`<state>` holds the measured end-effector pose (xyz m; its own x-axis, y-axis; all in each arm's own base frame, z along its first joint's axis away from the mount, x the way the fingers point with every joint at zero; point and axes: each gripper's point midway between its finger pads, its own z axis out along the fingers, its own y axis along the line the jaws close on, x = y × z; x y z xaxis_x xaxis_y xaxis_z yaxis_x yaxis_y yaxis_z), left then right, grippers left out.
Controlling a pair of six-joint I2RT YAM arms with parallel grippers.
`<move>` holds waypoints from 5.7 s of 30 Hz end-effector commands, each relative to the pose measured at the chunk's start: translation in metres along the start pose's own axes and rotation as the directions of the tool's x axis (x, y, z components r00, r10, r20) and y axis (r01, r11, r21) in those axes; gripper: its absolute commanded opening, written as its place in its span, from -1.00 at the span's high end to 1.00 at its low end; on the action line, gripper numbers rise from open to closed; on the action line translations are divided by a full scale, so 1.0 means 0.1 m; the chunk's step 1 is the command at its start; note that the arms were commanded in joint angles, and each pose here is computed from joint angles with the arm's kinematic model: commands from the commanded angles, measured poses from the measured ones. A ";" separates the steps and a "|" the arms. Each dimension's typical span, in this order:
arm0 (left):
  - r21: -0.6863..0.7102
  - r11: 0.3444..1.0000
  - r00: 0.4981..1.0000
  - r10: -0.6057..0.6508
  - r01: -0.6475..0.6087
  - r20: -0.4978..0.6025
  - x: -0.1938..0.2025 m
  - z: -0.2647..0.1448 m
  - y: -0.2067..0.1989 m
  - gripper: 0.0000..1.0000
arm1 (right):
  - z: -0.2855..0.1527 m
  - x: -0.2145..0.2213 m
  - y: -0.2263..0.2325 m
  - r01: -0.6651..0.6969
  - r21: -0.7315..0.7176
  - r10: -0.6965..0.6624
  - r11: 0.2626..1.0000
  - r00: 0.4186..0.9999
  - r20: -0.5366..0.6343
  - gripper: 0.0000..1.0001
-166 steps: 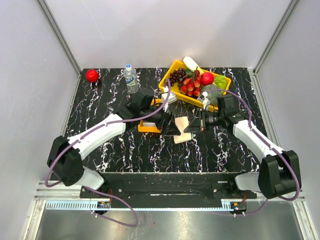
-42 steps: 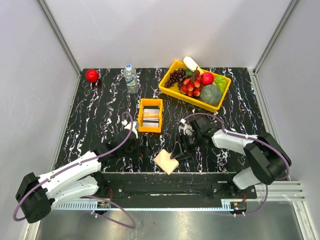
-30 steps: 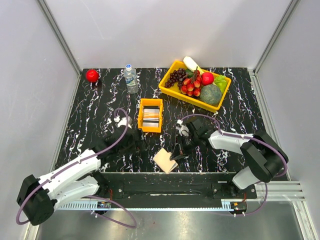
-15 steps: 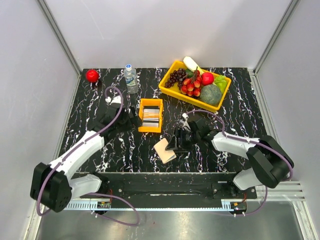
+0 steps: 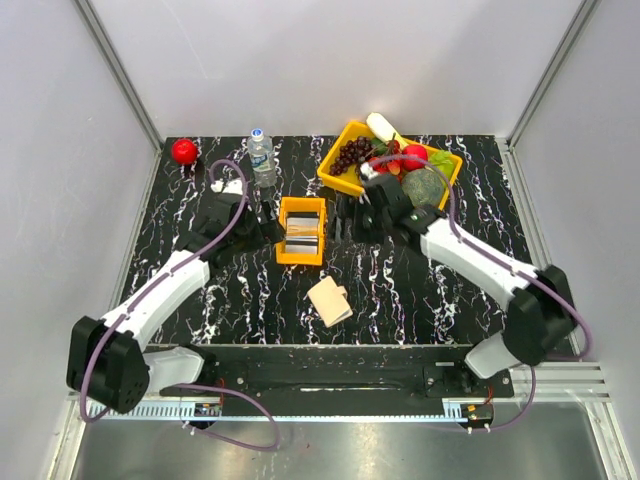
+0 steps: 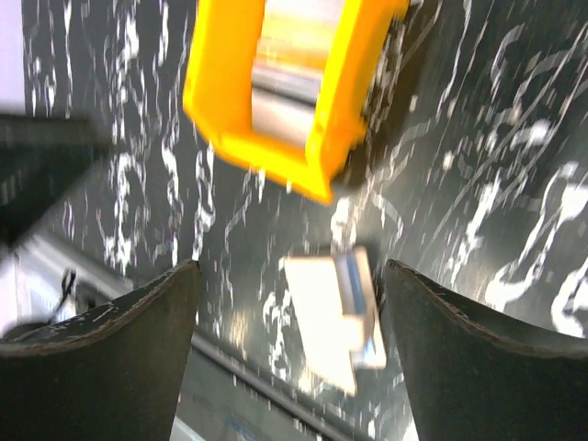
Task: Put the credit cards into the card holder
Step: Move the card holder to the center of the board, then move the storage box to the center of the board, then pick up the credit card from the storage box.
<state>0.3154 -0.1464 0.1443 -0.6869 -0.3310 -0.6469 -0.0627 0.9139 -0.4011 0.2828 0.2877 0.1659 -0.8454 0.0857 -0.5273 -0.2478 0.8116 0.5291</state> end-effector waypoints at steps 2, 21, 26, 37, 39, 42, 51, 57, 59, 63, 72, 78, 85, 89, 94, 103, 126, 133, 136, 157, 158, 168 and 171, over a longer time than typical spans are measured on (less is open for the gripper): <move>0.011 1.000 0.996 -0.017 0.016 0.092 -0.22 -0.27 -0.03 -0.98 | 0.34 -0.61 -0.20 0.004 0.154 -0.011 0.988 0.999 0.041 -0.73; -0.011 1.000 0.984 -0.009 0.011 0.180 -0.76 -0.16 0.05 -0.98 | 0.59 -1.15 -0.11 -0.025 0.210 -0.002 0.977 0.992 0.128 -0.75; 0.051 0.999 0.995 -0.002 -0.003 0.095 -0.67 0.13 0.02 -0.98 | 0.84 -1.08 -0.16 -0.036 0.211 0.019 0.977 0.996 0.082 -0.73; 0.128 0.992 0.999 -0.016 0.020 -0.034 -0.22 0.38 0.02 -0.98 | 1.33 -0.95 -0.34 -0.080 0.230 0.071 0.970 0.996 0.048 -0.56; 0.138 0.990 0.999 -0.013 0.018 -0.042 -0.17 0.39 0.02 -0.98 | 1.36 -0.95 -0.40 -0.079 0.251 0.067 0.965 0.996 0.059 -0.55; 0.177 0.984 0.998 0.002 0.008 -0.057 -0.14 0.46 -0.03 -0.98 | 1.39 -0.94 -0.52 -0.075 0.301 0.055 0.951 0.996 0.073 -0.56; 0.335 0.942 0.995 0.056 -0.025 -0.084 -0.17 0.71 -0.32 -0.89 | 1.40 -0.83 -0.81 -0.103 0.407 0.069 0.908 0.993 0.098 -0.56; 0.441 0.895 0.986 0.124 -0.064 -0.108 -0.13 0.84 -0.56 -0.78 | 1.26 -0.68 -0.96 -0.113 0.455 0.072 0.883 0.992 0.106 -0.52; 0.464 0.883 0.983 0.146 -0.078 -0.111 -0.11 0.85 -0.64 -0.78 | 1.20 -0.61 -1.00 -0.115 0.467 0.073 0.877 0.992 0.108 -0.50; 0.516 0.850 0.975 0.193 -0.108 -0.114 -0.04 0.86 -0.91 -0.78 | 0.98 -0.47 -1.16 -0.128 0.511 0.072 0.850 0.989 0.127 -0.48; 0.614 0.784 0.956 0.240 -0.090 -0.166 0.40 0.86 -1.59 -0.77 | 0.45 -0.13 -1.54 -0.191 0.582 0.112 0.790 0.979 0.169 -0.51; 0.671 0.738 0.941 0.273 -0.072 -0.199 0.65 0.86 -1.97 -0.76 | 0.11 0.05 -1.88 -0.251 0.611 0.164 0.751 0.967 0.195 -0.52; 0.693 0.718 0.945 0.269 -0.066 -0.189 0.64 0.85 -2.21 -0.76 | -0.28 -0.01 -1.81 -0.194 0.553 0.096 0.810 0.975 0.200 -0.60; 0.629 0.767 0.952 0.271 -0.122 -0.146 0.52 0.85 -2.09 -0.79 | -0.52 -0.26 -1.51 -0.092 0.471 -0.014 0.877 0.976 0.218 -0.62; 0.506 0.846 0.955 0.267 -0.167 -0.131 0.42 0.80 -1.82 -0.80 | -0.61 -0.46 -1.15 0.059 0.348 -0.132 0.936 0.973 0.189 -0.44; 0.453 0.877 0.944 0.270 -0.160 -0.188 0.67 0.68 -1.50 -0.74 | -0.17 -0.40 -1.01 0.277 0.203 -0.282 0.939 0.959 -0.002 -0.16; 0.429 0.883 0.918 0.315 -0.190 -0.241 0.91 0.97 -1.62 -0.04 | 0.39 0.04 -1.37 0.278 0.249 -0.219 0.928 0.945 -0.242 -0.10; 0.431 0.882 0.922 0.313 -0.192 -0.229 0.85 1.10 -1.72 0.11 | 0.39 0.15 -1.30 0.254 0.200 -0.199 0.946 0.946 -0.256 0.12; 0.430 0.881 0.923 0.315 -0.198 -0.220 0.82 1.15 -1.76 0.24 | 0.40 0.20 -1.25 0.238 0.171 -0.188 0.956 0.945 -0.267 0.15; 0.495 0.835 0.911 0.370 -0.240 -0.182 0.79 1.05 -1.83 0.04 | 0.52 -0.09 -1.33 0.283 0.231 -0.238 0.931 0.949 -0.206 0.14; 0.496 0.833 0.910 0.374 -0.244 -0.179 0.79 1.05 -1.83 0.03 | 0.54 -0.08 -1.33 0.285 0.225 -0.238 0.932 0.948 -0.213 0.14; 0.499 0.832 0.910 0.374 -0.243 -0.181 0.80 1.04 -1.82 0.16 | 0.61 0.01 -1.46 0.301 0.246 -0.245 0.922 0.941 -0.232 0.13; 0.500 0.833 0.912 0.369 -0.239 -0.179 0.80 1.04 -1.82 0.21 | 0.55 -0.07 -1.37 0.296 0.230 -0.254 0.927 0.947 -0.196 0.11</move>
<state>0.3432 -0.3562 0.0713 -0.8203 0.0986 -0.5633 0.4265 0.7618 -0.4877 0.3407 0.2028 0.0427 -0.8684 -0.2356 -0.4364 -0.3431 0.9208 0.1856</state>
